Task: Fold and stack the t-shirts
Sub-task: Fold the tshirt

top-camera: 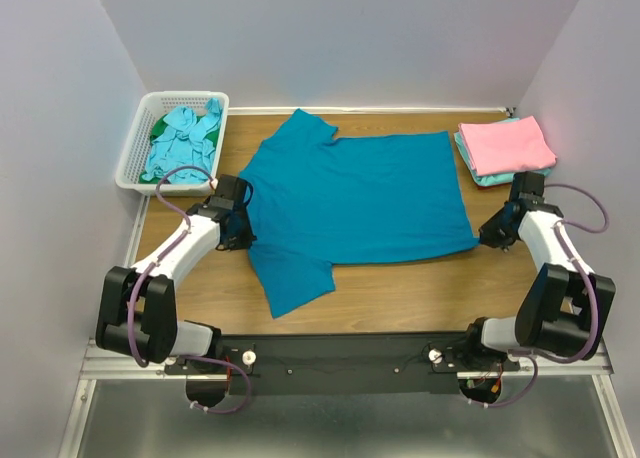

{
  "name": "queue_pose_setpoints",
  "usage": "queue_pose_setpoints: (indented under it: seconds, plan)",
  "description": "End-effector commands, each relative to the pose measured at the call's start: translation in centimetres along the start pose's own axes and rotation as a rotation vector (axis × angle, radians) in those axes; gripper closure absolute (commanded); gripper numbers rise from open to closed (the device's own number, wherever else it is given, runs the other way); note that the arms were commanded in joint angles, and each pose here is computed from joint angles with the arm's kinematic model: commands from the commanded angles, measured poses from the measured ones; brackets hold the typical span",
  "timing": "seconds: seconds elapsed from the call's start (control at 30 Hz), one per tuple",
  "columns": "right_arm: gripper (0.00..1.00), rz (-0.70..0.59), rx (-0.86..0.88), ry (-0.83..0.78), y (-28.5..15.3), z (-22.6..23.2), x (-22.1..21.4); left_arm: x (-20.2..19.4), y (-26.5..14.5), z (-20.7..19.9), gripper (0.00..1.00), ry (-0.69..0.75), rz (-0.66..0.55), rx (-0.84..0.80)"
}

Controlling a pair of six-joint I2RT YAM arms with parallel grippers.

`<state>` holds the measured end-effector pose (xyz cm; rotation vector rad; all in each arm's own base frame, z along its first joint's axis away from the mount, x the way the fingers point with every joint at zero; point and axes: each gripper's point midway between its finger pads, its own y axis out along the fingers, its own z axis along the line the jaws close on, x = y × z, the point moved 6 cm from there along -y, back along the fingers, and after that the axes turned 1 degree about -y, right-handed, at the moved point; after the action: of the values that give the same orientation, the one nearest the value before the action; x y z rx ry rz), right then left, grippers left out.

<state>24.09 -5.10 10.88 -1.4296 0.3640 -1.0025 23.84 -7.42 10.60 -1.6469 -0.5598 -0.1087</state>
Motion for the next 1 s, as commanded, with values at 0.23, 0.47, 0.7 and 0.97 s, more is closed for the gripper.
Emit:
queue_pose_setpoints:
  seconds: [0.23,0.47,0.7,0.97]
  plan:
    - [0.99,-0.006,0.063,-0.055,-0.5,3.2,4.3,5.5,-0.7,-2.1,1.0,-0.004,-0.08,-0.033]
    - [0.99,-0.054,0.094,-0.095,-0.8,6.1,7.0,8.8,-0.3,-3.2,1.0,-0.005,-0.123,-0.03]
    - [0.99,-0.089,0.06,-0.141,0.2,8.3,8.6,10.6,1.0,-3.3,1.0,-0.013,-0.132,-0.007]
    - [0.99,-0.107,0.028,-0.181,1.6,10.1,9.5,12.3,1.7,-3.1,1.0,-0.03,-0.167,0.015]
